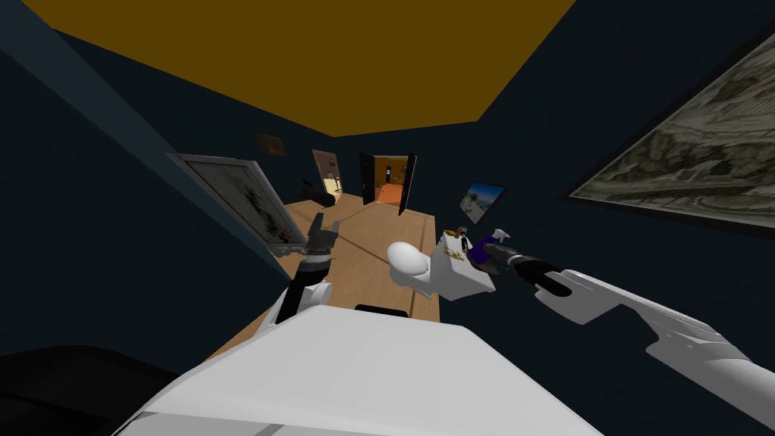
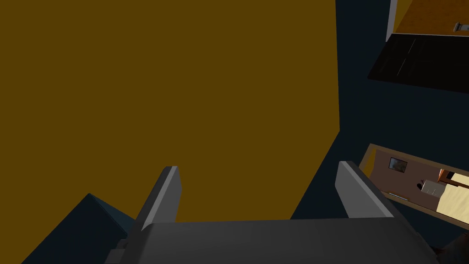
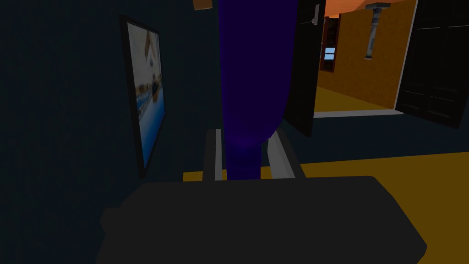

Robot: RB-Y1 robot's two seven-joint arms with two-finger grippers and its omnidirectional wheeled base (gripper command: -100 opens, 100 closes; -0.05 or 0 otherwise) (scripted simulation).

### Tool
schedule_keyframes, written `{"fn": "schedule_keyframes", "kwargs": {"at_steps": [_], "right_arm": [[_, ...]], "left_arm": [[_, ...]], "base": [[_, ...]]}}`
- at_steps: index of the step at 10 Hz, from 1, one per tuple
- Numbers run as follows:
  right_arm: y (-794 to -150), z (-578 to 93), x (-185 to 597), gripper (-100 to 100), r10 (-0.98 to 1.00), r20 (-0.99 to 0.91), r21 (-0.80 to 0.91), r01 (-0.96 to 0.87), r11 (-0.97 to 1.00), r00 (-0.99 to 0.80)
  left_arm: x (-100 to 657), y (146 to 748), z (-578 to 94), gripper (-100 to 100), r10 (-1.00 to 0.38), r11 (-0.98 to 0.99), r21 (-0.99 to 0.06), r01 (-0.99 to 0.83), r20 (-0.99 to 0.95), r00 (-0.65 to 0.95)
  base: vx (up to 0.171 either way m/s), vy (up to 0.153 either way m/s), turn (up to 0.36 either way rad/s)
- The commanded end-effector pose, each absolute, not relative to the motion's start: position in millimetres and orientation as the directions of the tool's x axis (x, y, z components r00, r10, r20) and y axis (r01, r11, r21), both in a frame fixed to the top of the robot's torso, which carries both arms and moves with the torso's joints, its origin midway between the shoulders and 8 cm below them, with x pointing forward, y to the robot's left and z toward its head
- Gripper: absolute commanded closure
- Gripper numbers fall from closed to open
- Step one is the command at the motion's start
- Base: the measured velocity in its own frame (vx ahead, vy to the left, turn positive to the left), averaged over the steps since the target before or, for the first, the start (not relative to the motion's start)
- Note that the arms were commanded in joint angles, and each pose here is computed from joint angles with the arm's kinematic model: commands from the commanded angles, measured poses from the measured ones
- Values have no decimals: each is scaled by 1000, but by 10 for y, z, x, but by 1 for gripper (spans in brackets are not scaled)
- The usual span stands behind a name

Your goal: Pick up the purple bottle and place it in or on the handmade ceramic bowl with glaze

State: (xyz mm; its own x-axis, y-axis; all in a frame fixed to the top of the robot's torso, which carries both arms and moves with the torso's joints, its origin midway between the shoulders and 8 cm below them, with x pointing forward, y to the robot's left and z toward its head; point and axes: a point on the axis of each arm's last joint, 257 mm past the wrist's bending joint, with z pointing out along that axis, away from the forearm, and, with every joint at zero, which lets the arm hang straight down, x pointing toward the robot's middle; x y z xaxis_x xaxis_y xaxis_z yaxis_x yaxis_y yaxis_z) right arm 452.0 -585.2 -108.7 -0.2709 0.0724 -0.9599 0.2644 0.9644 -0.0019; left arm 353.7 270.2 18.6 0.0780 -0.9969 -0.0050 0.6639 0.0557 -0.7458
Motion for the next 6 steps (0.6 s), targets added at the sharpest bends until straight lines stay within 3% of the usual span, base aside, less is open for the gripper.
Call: {"fn": "schedule_keyframes", "kwargs": {"at_steps": [1, 6], "right_arm": [[-5793, -1072, 4490, 100, 90, -958, 14, 269, 963, -273], [-5671, -1039, 4404, 100, 108, -952, 23, 286, 958, -287]], "left_arm": [[3537, 2702, 186, 0, -997, 56, -746, 664, -5, 78], [3536, 2703, 185, 0, -997, 56, -746, 664, -5, 78]], "base": [[138, -14, -152], [202, -13, -230]]}}
